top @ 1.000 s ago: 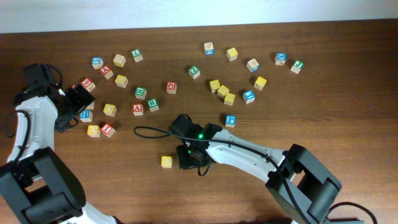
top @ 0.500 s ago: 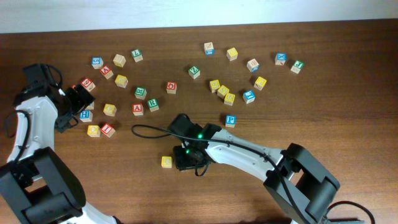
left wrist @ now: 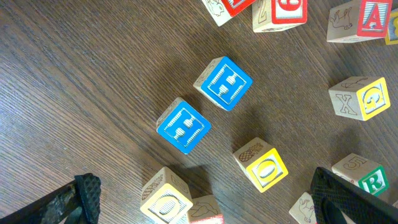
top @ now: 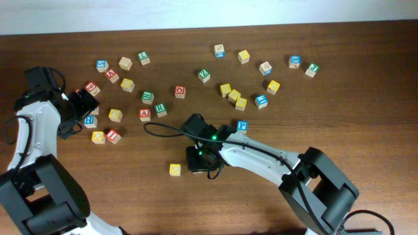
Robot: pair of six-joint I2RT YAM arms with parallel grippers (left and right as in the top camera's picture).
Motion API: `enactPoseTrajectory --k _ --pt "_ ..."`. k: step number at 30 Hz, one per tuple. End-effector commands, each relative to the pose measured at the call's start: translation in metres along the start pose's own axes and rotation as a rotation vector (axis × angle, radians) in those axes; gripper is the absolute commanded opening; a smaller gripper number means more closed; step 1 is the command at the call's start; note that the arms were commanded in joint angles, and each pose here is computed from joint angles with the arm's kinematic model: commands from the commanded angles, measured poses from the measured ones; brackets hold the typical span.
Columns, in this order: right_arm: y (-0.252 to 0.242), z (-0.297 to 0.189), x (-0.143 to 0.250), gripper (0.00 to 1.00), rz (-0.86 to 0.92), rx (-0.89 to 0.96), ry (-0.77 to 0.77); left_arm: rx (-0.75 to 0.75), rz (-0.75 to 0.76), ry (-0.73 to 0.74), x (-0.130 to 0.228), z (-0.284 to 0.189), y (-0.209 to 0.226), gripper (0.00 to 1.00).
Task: Spell out CVPR
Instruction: 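Carry the V block beside the C block and release it, then move the right gripper back over the blocks near the blue P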
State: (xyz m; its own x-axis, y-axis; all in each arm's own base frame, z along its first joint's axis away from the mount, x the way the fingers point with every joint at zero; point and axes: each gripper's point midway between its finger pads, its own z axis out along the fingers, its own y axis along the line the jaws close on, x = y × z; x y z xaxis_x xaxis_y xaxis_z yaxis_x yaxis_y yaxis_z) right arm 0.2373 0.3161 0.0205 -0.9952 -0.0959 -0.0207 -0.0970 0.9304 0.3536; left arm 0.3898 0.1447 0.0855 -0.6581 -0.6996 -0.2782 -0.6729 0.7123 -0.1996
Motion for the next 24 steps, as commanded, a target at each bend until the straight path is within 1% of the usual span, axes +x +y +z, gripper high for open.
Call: enactPoseTrajectory --k 1,3,7,13,16,17,19,20,24 --pt "-0.0016 0.0009 -0.0011 0.27 0.076 0.009 0.011 0.002 -0.014 0.013 0.0026 0.0039 0.0001 0.99" --pt "-0.0007 0.0009 -0.0021 0.27 0.121 0.005 0.007 0.002 -0.014 0.013 0.0026 0.0039 0.0001 0.99" --pt "0.001 0.0008 -0.004 0.28 0.12 -0.002 0.0 0.002 -0.014 0.013 0.0027 0.0039 0.0003 0.99" --pt "0.0022 0.0007 -0.005 0.27 0.018 -0.007 -0.004 0.002 -0.014 0.013 0.0026 0.0039 0.0003 0.99" --pt "0.0021 0.0007 -0.0041 0.28 0.01 -0.007 0.0 0.002 -0.015 0.013 0.0025 0.0039 0.0004 0.99" --pt "0.0021 0.0007 -0.0041 0.29 0.01 -0.007 0.0 0.002 -0.015 0.013 0.0025 0.0039 0.0004 0.99" --pt "0.0022 0.0007 -0.0041 0.37 0.01 -0.007 0.0 0.002 -0.014 0.013 0.0027 0.0039 0.0003 0.99" --pt "0.0023 0.0005 -0.0043 0.4 0.01 -0.007 0.0 0.002 -0.014 0.013 0.0026 0.0039 0.0003 0.99" --pt "0.007 -0.0057 -0.0075 0.4 0.008 -0.01 -0.006 0.002 -0.014 0.013 0.0026 0.0039 0.0003 0.99"
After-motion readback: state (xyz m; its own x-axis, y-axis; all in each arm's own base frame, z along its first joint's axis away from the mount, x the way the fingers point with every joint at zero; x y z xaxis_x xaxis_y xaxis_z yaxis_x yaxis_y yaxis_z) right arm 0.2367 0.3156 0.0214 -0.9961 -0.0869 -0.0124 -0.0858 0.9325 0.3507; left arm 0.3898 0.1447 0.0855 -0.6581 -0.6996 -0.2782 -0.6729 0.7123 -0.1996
